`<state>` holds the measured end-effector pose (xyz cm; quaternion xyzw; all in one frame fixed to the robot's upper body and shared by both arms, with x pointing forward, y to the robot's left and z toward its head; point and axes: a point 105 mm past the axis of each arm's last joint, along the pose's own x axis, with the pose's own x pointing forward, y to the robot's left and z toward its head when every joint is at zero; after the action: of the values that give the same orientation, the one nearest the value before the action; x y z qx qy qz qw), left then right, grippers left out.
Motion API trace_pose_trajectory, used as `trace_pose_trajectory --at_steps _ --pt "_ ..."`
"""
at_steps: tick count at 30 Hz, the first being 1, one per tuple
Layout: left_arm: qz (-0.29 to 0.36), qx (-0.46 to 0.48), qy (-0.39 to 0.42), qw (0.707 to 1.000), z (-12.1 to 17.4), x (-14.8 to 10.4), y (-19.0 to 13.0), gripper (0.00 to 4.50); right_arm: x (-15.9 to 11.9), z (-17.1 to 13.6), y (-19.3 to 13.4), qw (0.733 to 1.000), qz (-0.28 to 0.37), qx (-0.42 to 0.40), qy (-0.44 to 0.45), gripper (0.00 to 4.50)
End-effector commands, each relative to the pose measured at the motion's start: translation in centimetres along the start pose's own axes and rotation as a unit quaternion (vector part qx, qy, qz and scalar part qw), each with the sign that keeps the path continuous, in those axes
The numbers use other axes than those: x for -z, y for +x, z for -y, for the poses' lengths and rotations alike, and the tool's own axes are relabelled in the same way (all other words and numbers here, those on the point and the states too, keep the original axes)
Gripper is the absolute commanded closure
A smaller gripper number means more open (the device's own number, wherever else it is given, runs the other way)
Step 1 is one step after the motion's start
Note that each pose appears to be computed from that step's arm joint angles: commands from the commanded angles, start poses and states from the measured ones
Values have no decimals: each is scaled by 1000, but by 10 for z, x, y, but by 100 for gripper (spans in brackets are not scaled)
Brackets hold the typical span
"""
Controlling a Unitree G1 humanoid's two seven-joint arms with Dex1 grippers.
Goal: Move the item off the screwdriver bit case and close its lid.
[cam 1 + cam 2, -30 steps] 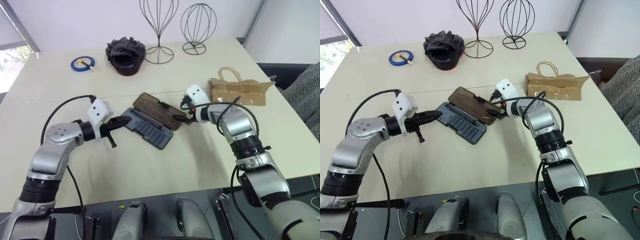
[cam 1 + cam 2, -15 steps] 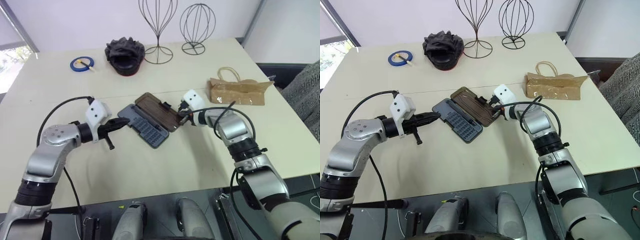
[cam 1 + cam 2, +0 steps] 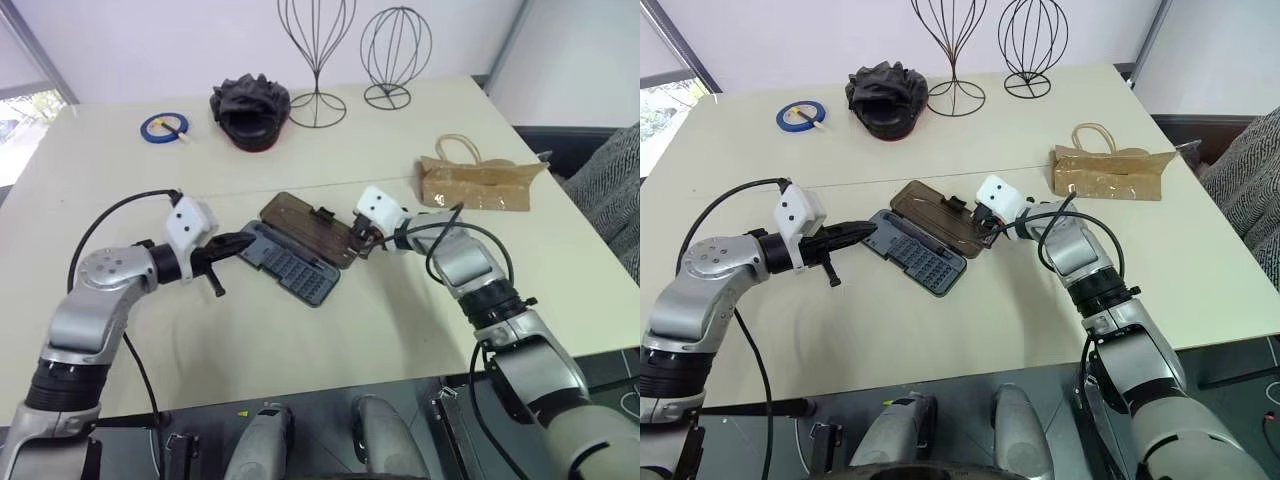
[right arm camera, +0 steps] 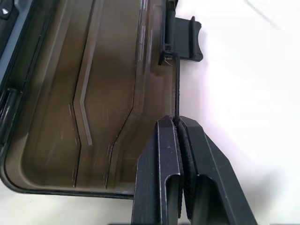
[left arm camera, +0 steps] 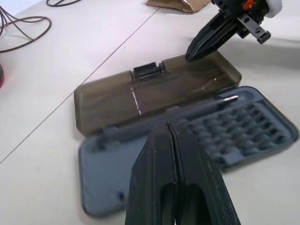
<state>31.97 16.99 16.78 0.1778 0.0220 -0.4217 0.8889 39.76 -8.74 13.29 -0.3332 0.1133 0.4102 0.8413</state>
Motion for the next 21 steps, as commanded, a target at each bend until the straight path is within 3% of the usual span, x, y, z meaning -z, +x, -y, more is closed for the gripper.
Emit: trace_pose_trajectory --at_steps 1,10,21 --pt "22 -16 15 1000 -11 -16 -7 450 -43 -10 -11 989 84 -30 -118 442" --pt "32 -24 12 999 -21 -23 -8 450 -49 -27 -17 967 110 -81 -216 442" --pt "39 -29 14 999 -21 -29 -8 450 -48 -38 -8 965 109 -103 -213 442"
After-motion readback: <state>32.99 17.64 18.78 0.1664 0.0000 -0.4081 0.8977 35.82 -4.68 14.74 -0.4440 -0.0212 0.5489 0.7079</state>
